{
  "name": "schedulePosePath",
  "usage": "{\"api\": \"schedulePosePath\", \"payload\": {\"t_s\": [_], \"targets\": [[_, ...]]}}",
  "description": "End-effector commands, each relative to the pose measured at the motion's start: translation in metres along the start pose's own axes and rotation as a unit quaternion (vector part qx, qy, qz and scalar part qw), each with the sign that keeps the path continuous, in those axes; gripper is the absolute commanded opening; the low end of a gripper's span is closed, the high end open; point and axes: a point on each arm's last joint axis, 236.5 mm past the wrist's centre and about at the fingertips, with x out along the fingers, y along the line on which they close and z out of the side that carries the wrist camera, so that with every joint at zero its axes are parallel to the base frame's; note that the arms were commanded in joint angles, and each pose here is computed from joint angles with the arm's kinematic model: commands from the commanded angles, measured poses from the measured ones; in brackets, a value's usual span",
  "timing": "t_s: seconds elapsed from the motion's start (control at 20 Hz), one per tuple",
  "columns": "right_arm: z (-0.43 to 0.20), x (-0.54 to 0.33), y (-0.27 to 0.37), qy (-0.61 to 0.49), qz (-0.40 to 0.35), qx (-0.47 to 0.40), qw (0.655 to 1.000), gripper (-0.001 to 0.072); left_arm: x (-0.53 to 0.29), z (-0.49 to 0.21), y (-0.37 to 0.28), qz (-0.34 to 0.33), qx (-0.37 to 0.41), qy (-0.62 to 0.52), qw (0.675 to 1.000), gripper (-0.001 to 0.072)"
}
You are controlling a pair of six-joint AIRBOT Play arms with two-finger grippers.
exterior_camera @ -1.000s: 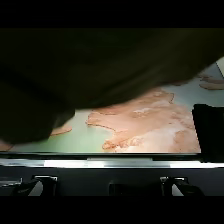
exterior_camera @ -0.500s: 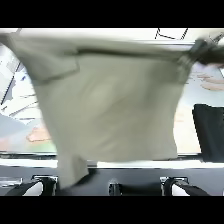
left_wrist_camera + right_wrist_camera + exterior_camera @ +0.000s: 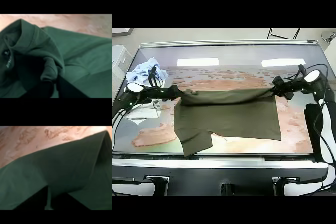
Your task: Fold the clothes and pants, and hang the long-sleeved shirts on hangers.
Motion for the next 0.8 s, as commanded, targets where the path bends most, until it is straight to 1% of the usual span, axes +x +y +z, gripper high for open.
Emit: {"api": "schedulePosePath", "payload": {"t_s": [0.0,0.05,0.1,0.2,0.25,0.3,0.4,0.45,0.5,0.6,0.75], "targets": [[-0.001,-0.022,-0.014,0.032,-0.001,-0.016,0.999,0.0459,-0.012,-0.015,0.001,-0.032,-0.021,0.056,0.998,0.0555],[-0.002,-0.041,-0.031,0.045,-0.018,-0.03,0.998,0.0515,-0.031,-0.014,0.011,-0.029,-0.027,0.073,0.997,0.0614],[-0.006,-0.062,-0.06,0.063,-0.051,-0.021,0.996,0.0514,-0.054,-0.018,0.035,0.002,-0.053,0.097,0.994,0.0593],[-0.032,-0.096,-0.126,0.122,-0.136,0.009,0.983,0.0513,-0.095,-0.051,0.092,0.085,-0.107,0.161,0.977,0.0584],[-0.05,-0.105,-0.151,0.151,-0.166,0.025,0.974,0.0514,-0.109,-0.073,0.116,0.12,-0.122,0.193,0.966,0.0583],[-0.067,-0.107,-0.167,0.173,-0.178,0.04,0.968,0.0514,-0.118,-0.097,0.131,0.136,-0.141,0.217,0.956,0.0582],[-0.095,-0.097,-0.181,0.193,-0.178,0.048,0.964,0.0514,-0.112,-0.139,0.135,0.109,-0.171,0.244,0.948,0.0579],[-0.106,-0.09,-0.182,0.2,-0.171,0.053,0.963,0.0514,-0.103,-0.157,0.13,0.085,-0.178,0.255,0.947,0.0492],[-0.116,-0.083,-0.179,0.207,-0.157,0.062,0.964,0.0513,-0.093,-0.168,0.123,0.06,-0.182,0.256,0.947,0.0458],[-0.125,-0.078,-0.176,0.221,-0.142,0.066,0.963,0.0513,-0.074,-0.176,0.115,0.031,-0.195,0.238,0.951,0.0458],[-0.126,-0.078,-0.171,0.221,-0.13,0.063,0.964,0.0513,-0.055,-0.179,0.11,0.03,-0.19,0.232,0.954,0.0459]]}}
